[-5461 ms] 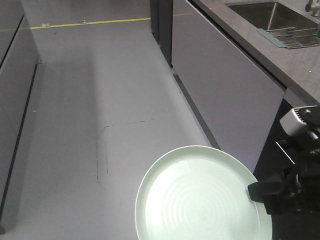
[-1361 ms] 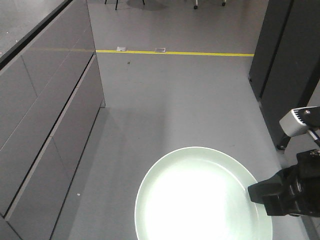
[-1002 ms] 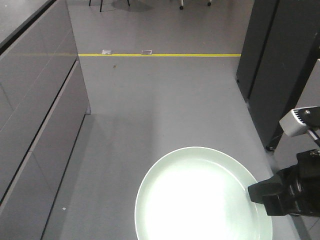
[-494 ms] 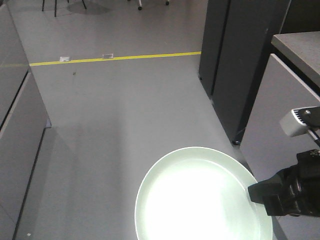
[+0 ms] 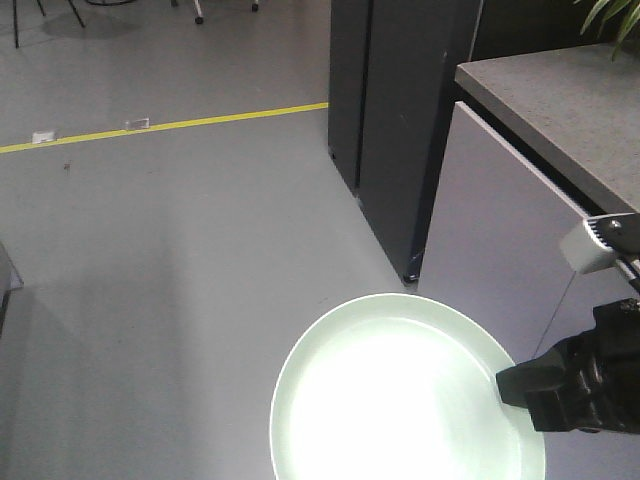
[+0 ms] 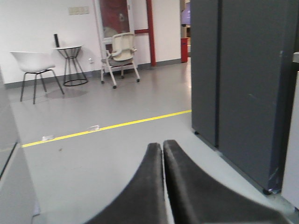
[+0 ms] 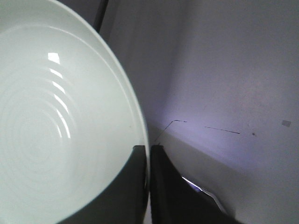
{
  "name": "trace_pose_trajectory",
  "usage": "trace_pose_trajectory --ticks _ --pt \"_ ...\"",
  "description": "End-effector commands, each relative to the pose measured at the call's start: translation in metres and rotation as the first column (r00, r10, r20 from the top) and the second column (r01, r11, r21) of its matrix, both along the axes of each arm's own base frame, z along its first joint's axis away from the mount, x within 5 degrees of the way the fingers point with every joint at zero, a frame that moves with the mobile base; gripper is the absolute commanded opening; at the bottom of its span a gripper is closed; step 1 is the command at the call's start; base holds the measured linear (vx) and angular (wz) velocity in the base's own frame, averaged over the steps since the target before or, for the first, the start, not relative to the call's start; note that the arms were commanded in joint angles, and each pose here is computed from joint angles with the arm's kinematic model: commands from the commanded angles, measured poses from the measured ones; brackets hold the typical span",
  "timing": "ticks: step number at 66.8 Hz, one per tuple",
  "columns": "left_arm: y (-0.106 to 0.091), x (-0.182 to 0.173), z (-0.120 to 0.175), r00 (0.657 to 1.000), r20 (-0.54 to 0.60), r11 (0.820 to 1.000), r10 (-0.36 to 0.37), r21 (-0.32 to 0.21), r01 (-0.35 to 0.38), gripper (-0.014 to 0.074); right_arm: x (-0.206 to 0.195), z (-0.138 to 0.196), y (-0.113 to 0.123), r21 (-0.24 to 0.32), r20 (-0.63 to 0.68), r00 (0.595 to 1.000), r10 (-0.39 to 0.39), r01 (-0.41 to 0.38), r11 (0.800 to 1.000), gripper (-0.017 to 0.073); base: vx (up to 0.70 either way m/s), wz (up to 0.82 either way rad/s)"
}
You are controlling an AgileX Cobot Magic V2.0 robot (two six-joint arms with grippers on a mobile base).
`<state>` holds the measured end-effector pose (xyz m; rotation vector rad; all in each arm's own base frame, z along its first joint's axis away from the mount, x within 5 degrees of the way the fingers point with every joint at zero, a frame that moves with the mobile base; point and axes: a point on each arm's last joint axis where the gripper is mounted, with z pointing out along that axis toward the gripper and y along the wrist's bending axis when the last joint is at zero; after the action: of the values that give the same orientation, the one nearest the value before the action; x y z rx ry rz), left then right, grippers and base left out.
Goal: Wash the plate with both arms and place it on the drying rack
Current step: 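Hold the plate in the right gripper while driving down the aisle, then hold the plate in the right gripper while driving up to the sink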
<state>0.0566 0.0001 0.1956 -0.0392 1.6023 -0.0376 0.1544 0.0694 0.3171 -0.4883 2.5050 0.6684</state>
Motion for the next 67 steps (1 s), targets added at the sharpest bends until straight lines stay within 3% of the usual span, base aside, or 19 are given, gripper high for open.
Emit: trace_pose_trajectory --ticks 1,67 --pt "-0.0004 -0.0024 0.0158 0.994 0.112 1.000 -0.006 -0.003 0.006 -0.0006 0.0007 0.0125 0.0020 0.048 0.057 0.998 -0.012 0.010 0.999 -0.0004 0.08 -0.31" --pt "-0.0004 -0.0024 0.0158 0.994 0.112 1.000 -0.006 -0.003 0.006 -0.0006 0.0000 0.0121 0.0021 0.047 0.049 0.999 -0.007 0.004 0.999 -0.0004 0.09 -0.33"
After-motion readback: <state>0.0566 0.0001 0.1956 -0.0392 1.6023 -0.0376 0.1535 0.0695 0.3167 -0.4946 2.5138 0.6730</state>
